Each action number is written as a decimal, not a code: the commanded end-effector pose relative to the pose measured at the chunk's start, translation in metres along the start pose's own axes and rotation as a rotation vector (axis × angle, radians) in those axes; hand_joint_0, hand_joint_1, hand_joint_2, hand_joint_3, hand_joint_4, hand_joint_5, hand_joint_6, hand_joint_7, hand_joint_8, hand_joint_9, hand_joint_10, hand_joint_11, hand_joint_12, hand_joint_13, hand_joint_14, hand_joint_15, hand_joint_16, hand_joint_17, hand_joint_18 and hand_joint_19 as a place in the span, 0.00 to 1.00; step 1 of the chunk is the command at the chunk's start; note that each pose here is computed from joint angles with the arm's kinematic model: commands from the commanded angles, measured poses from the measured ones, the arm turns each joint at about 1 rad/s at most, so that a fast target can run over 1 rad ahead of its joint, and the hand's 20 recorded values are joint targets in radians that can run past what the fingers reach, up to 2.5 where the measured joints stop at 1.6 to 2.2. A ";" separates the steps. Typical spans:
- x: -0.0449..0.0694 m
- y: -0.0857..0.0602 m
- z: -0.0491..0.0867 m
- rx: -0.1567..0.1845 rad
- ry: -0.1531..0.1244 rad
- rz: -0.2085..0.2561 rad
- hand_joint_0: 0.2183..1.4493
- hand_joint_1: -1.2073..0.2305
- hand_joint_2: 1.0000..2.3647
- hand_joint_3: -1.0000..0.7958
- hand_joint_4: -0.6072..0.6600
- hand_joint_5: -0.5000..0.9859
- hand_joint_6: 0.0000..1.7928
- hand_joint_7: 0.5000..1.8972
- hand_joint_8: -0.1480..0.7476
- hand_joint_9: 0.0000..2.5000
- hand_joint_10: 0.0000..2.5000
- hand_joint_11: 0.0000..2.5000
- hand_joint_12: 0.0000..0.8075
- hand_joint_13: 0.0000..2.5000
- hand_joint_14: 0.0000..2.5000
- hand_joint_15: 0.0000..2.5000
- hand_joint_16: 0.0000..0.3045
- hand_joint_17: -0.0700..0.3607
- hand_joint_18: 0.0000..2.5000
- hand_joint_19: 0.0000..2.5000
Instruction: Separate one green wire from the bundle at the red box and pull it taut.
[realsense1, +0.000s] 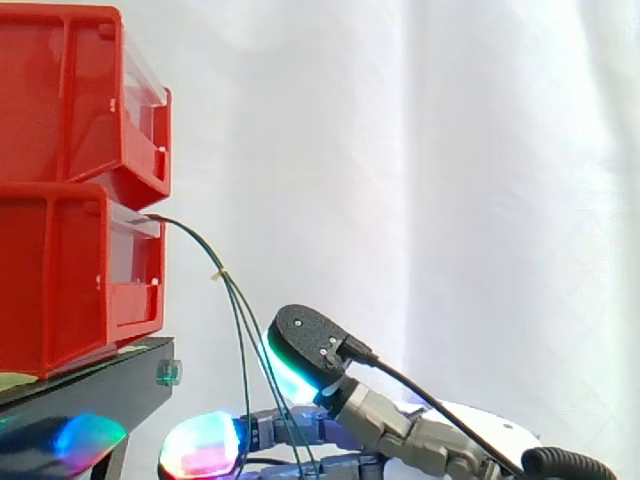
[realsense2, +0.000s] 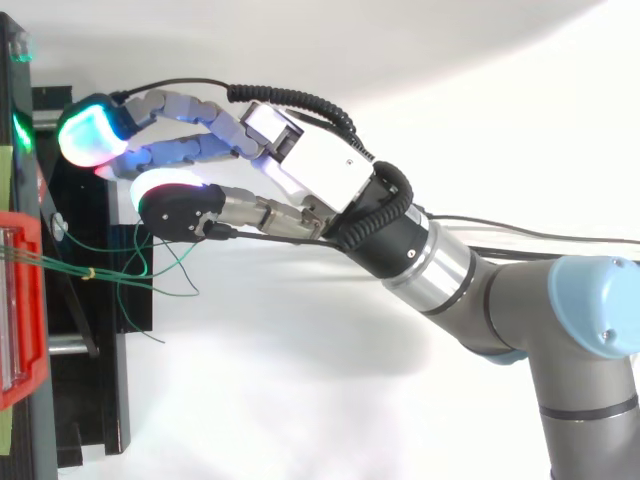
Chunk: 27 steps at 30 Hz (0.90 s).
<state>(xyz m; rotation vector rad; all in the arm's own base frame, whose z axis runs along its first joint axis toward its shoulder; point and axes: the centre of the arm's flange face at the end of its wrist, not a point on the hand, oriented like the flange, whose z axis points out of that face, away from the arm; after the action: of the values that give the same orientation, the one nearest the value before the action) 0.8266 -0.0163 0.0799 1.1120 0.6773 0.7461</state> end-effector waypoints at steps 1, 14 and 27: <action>0.003 -0.001 0.001 -0.004 0.000 0.003 0.24 0.59 0.00 0.28 0.67 0.17 0.28 0.15 0.56 0.31 0.00 0.08 0.50 0.31 0.00 0.08 0.18 0.44 0.30 0.10; 0.011 -0.008 -0.020 -0.012 0.019 0.015 0.25 0.59 0.00 0.28 0.69 0.19 0.28 0.13 0.54 0.54 0.00 0.10 0.43 0.43 0.00 0.10 0.17 0.44 0.35 0.09; 0.013 -0.006 -0.020 -0.026 0.016 0.034 0.25 0.59 0.00 0.28 0.70 0.19 0.28 0.13 0.57 0.52 0.00 0.11 0.46 0.43 0.00 0.11 0.17 0.44 0.35 0.10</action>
<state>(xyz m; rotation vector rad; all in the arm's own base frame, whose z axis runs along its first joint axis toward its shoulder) 0.8189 0.0027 0.0652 1.0988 0.6715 0.7846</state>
